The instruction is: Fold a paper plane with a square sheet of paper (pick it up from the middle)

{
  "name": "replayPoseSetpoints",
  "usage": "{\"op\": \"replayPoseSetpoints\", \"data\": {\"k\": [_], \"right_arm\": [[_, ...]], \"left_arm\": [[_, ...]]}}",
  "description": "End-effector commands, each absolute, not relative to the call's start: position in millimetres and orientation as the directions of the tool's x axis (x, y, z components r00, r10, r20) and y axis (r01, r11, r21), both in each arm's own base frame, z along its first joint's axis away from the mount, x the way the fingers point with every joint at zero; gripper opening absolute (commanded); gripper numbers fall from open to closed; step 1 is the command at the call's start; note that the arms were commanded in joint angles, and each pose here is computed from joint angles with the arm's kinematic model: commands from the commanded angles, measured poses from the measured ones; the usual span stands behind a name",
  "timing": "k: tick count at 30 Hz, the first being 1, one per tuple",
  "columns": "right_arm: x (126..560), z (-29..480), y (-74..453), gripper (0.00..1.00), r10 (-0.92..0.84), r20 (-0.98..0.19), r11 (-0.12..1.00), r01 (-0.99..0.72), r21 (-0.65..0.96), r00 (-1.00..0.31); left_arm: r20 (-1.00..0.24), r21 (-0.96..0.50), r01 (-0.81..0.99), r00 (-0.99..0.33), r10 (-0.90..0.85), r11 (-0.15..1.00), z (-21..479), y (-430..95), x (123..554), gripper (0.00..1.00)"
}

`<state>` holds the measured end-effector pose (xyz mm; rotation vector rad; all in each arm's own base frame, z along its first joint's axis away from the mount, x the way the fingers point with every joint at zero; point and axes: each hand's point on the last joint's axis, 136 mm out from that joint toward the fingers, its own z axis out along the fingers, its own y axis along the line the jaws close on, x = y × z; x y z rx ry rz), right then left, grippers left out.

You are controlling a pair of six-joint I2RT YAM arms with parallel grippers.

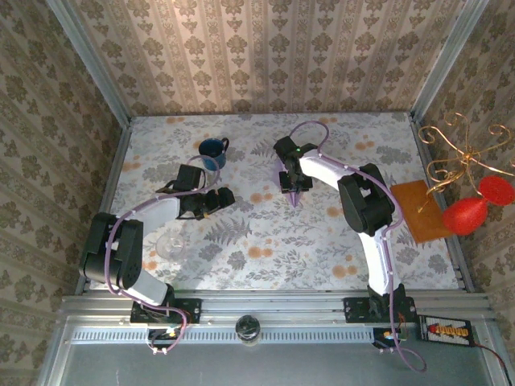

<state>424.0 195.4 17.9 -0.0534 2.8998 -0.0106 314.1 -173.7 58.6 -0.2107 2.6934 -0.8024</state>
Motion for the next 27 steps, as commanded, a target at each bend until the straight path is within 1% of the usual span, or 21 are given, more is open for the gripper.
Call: {"op": "replayPoseSetpoints", "data": {"k": [1,10,13,16,21,27], "right_arm": [[421.3,-10.9,172.3,0.44,-0.019,-0.199,0.991,0.007,-0.130,-0.980],[439.6,-16.1,176.3,0.46,0.010,-0.224,0.994,0.035,-0.106,-0.975],[443.5,-7.7,180.7,0.46,0.019,-0.240,0.996,0.039,-0.080,-0.971],[449.5,15.9,186.9,0.47,0.031,-0.287,0.999,0.042,-0.035,-0.957],[456.0,70.3,190.7,0.50,0.054,-0.403,0.998,0.041,0.041,-0.914],[446.0,127.6,180.3,0.60,0.083,-0.537,0.995,0.038,0.094,-0.839]], "left_arm": [[-0.269,-0.544,-0.028,-0.941,-0.206,0.838,59.1,-175.2,312.9,0.86],[-0.312,-0.518,-0.025,-0.925,-0.216,0.855,69.3,-166.1,315.6,0.88],[-0.326,-0.516,-0.028,-0.918,-0.226,0.856,75.4,-162.3,317.2,0.88],[-0.359,-0.528,-0.022,-0.900,-0.247,0.849,90.4,-157.7,324.5,0.88],[-0.460,-0.524,0.005,-0.843,-0.279,0.852,129.3,-145.6,343.3,0.89],[-0.589,-0.455,-0.003,-0.749,-0.304,0.890,170.1,-112.9,357.2,0.92]]}}
